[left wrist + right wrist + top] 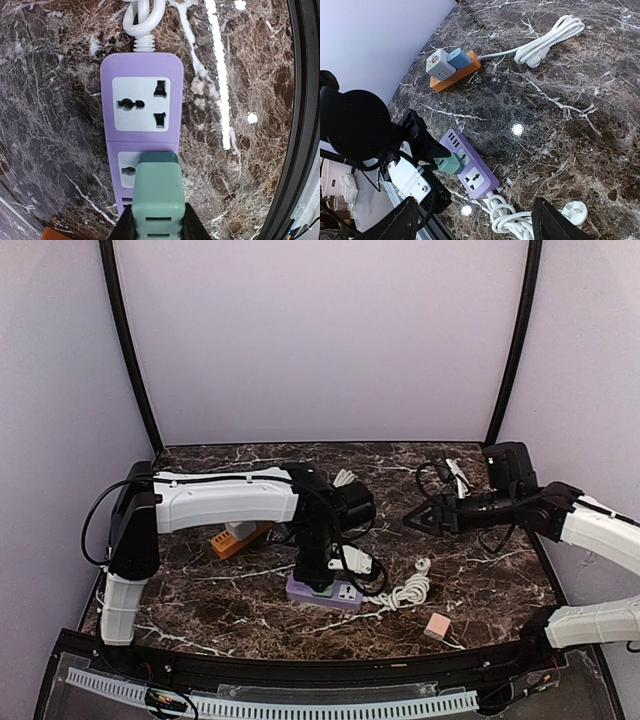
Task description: Insert the plug
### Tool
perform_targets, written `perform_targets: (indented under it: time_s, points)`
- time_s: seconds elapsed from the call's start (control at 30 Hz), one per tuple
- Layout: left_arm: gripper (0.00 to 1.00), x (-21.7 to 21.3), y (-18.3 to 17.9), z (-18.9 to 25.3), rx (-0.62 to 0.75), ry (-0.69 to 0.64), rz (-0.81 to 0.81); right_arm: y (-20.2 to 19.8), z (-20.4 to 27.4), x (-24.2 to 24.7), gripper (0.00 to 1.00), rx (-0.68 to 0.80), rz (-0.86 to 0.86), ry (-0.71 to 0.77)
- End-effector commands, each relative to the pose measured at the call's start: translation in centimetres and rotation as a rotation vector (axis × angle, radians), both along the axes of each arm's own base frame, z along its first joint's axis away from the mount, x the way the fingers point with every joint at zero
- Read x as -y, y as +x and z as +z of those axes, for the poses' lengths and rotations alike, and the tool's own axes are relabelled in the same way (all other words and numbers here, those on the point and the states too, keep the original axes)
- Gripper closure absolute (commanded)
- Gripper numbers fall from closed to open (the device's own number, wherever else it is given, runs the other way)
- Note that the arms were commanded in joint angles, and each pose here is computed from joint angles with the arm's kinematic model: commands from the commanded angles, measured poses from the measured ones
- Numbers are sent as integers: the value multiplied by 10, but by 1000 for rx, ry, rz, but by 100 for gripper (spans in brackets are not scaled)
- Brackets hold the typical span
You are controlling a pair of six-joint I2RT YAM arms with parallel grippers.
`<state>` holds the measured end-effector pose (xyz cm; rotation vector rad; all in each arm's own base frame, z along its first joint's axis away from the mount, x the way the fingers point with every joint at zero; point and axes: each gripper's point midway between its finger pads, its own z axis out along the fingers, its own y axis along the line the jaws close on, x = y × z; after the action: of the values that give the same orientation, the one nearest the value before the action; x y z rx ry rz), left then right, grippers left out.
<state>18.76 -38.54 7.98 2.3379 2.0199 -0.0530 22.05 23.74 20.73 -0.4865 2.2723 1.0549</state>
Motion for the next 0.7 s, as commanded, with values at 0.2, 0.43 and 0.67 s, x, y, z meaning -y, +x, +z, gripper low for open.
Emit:
perform_targets:
  time_s: [0.2,0.43,0.67]
  points:
    - [98,-2,10,-34,23,92,19,14,9,-11,23,55,56,-13]
    - [89,1,16,-42,40,100,32,19,6,-16,23,60,87,-40]
    - [79,1,20,-38,58,96,36,23,6,-20,22,59,104,-56]
